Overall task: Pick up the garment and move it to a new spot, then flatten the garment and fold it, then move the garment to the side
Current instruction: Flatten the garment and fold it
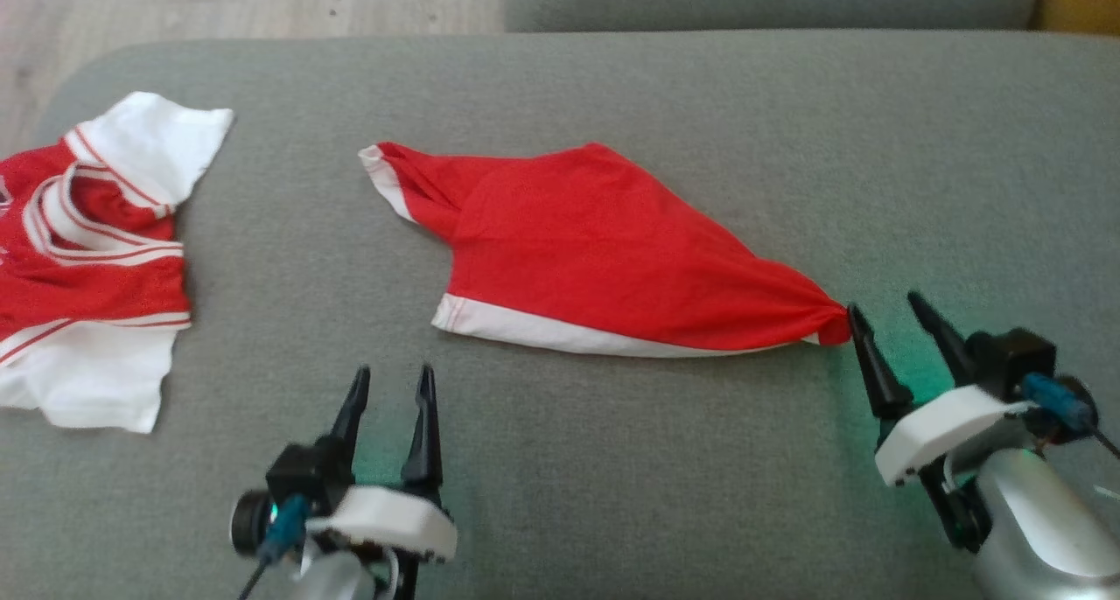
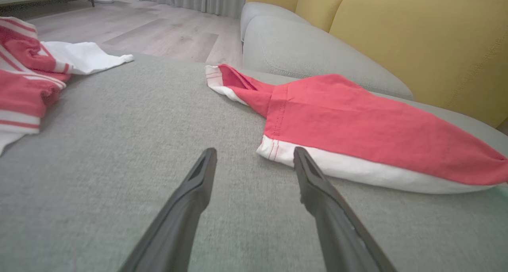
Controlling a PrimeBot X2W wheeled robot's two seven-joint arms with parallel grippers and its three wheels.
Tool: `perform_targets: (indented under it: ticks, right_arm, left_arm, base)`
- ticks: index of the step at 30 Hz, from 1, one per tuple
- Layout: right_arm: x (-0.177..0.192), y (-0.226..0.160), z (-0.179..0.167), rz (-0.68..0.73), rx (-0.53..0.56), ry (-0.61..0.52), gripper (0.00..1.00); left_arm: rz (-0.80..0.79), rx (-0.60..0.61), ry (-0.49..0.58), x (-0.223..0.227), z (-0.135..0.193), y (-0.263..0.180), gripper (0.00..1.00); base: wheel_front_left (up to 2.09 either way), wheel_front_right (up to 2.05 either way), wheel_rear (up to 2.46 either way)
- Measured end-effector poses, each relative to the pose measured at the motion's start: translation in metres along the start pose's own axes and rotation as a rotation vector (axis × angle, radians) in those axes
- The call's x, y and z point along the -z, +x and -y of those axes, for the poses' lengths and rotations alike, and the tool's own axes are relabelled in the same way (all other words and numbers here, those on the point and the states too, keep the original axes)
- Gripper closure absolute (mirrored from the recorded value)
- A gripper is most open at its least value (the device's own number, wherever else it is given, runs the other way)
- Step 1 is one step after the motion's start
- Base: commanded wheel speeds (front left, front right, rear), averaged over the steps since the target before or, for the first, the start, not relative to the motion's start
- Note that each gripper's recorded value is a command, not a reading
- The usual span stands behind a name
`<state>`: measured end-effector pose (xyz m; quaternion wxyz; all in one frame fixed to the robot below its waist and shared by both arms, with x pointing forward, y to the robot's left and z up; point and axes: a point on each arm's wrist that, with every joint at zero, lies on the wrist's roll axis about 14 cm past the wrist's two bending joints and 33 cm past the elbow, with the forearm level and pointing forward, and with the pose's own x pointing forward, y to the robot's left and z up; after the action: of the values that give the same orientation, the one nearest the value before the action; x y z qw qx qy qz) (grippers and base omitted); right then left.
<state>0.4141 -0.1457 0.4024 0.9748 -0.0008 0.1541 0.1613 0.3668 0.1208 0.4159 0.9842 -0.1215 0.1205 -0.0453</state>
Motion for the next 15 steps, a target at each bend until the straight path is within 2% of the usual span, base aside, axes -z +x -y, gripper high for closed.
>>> perform_targets:
  ticks: [4,10,15]
  right_arm:
    - [-0.013,0.000,0.005,0.062,0.043,0.002,0.00]
    - [0.005,-0.009,0.000,0.041,0.075,0.033,0.00]
    - [0.014,-0.010,0.001,0.023,0.090,0.047,0.00]
  left_arm:
    - [0.018,0.035,0.009,-0.009,0.010,0.017,0.00]
    - [0.017,0.061,0.016,-0.013,0.017,0.041,0.00]
    - [-0.035,0.086,0.023,0.001,0.020,0.056,0.00]
  base:
    - [0.00,0.00,0.00]
    - [0.00,0.00,0.00]
    - [0.00,0.00,0.00]
